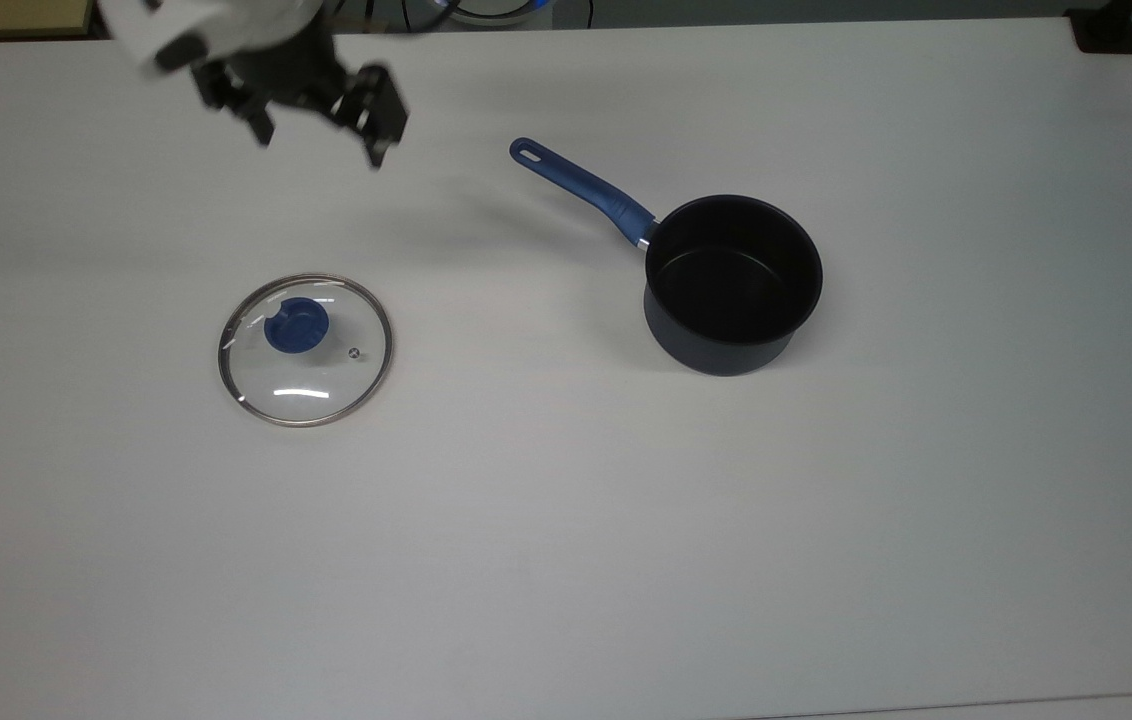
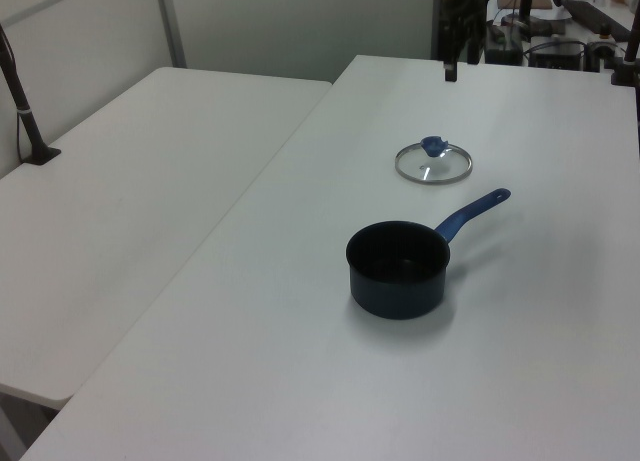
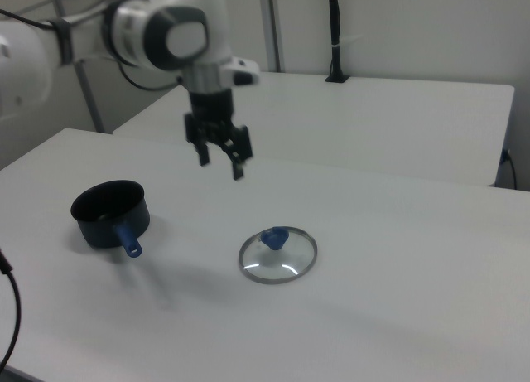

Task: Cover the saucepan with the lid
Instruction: 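Move the open gripper over the glass lid's blue knob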

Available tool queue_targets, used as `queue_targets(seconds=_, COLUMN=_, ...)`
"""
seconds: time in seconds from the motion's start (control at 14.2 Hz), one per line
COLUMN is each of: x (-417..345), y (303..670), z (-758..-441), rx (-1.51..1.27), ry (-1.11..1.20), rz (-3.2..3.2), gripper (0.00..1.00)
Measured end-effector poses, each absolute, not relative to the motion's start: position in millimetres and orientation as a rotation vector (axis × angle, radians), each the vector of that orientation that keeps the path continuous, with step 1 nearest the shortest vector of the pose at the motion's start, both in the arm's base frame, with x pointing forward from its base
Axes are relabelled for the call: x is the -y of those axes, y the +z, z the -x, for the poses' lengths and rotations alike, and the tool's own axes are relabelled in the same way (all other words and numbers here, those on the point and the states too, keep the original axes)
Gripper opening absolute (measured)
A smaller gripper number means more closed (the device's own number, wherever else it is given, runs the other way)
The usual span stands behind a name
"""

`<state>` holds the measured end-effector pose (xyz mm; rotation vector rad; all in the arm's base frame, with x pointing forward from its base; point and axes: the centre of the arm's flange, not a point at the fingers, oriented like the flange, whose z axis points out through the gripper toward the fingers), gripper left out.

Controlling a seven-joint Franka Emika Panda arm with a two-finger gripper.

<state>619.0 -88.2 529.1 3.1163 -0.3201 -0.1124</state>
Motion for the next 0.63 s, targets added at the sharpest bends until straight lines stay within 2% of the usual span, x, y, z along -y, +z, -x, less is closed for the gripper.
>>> queue_targets(seconds=0.21, x=115.9, y=477.1, z=-641.7, rx=0.377, ry=-0.103, rz=-3.086, gripper=1.00)
queue_targets(seconds=0.63, x=135.6, y=421.5, z=-662.7, rx=0.487, ry=-0.072, rz=-3.043, gripper=0.95)
